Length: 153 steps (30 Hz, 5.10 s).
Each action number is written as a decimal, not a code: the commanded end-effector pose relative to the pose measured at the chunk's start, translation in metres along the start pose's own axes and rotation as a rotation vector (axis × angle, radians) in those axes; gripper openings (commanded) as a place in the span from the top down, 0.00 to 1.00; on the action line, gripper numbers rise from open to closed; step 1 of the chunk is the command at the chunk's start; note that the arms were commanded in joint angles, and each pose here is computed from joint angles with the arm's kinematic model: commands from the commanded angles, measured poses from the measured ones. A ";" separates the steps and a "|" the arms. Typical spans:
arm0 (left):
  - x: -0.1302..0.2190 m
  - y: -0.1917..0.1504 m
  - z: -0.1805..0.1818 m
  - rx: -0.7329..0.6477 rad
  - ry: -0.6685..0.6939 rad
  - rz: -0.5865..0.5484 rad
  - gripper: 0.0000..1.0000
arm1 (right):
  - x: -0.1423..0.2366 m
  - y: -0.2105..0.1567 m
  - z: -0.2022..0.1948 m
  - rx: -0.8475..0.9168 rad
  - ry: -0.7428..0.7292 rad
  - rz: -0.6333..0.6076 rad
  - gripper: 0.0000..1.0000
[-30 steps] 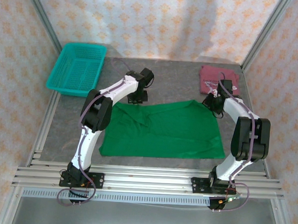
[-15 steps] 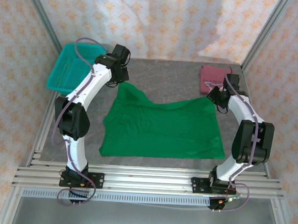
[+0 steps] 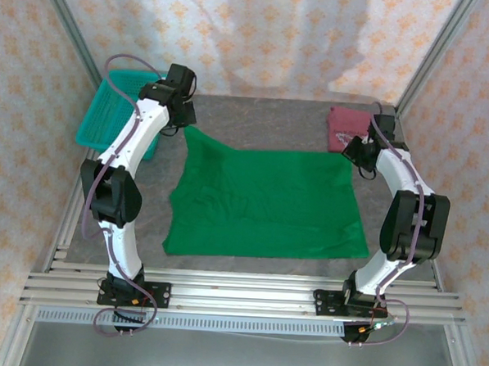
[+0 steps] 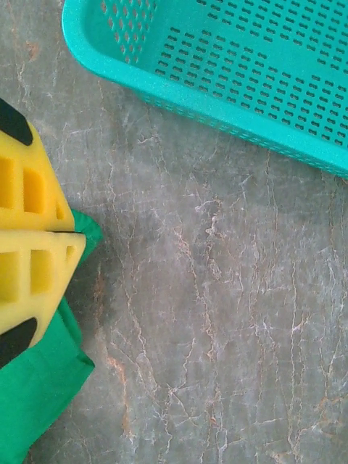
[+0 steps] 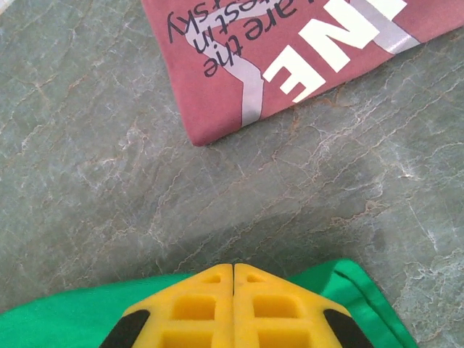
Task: Fold and stack the t-shirts
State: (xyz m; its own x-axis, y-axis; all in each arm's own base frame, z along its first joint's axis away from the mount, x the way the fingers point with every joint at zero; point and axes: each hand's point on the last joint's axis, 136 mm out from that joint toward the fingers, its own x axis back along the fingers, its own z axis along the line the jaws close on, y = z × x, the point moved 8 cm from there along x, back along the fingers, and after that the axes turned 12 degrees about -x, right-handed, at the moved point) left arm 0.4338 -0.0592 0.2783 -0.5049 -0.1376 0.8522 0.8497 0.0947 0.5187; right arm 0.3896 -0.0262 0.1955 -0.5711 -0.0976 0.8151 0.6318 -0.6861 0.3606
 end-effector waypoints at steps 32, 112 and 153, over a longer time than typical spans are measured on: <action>0.037 -0.174 0.042 0.060 -0.062 0.114 1.00 | 0.039 -0.076 -0.076 -0.047 -0.203 0.031 1.00; -0.054 -0.207 -0.105 -0.605 -0.214 0.434 0.63 | 0.108 -0.154 -0.048 -0.057 0.315 0.187 0.17; 0.015 -0.284 -0.114 -0.543 -0.323 0.359 1.00 | 0.093 -0.147 -0.049 -0.100 0.287 0.156 0.16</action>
State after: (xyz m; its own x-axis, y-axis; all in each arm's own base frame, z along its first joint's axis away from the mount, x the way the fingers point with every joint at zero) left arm 0.2129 -0.1916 0.1372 -0.1176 0.0861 0.9893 0.8747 -0.4627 0.1443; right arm 0.2163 0.0317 0.2007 -0.5957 -0.4146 0.6879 0.6873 -0.7063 0.1696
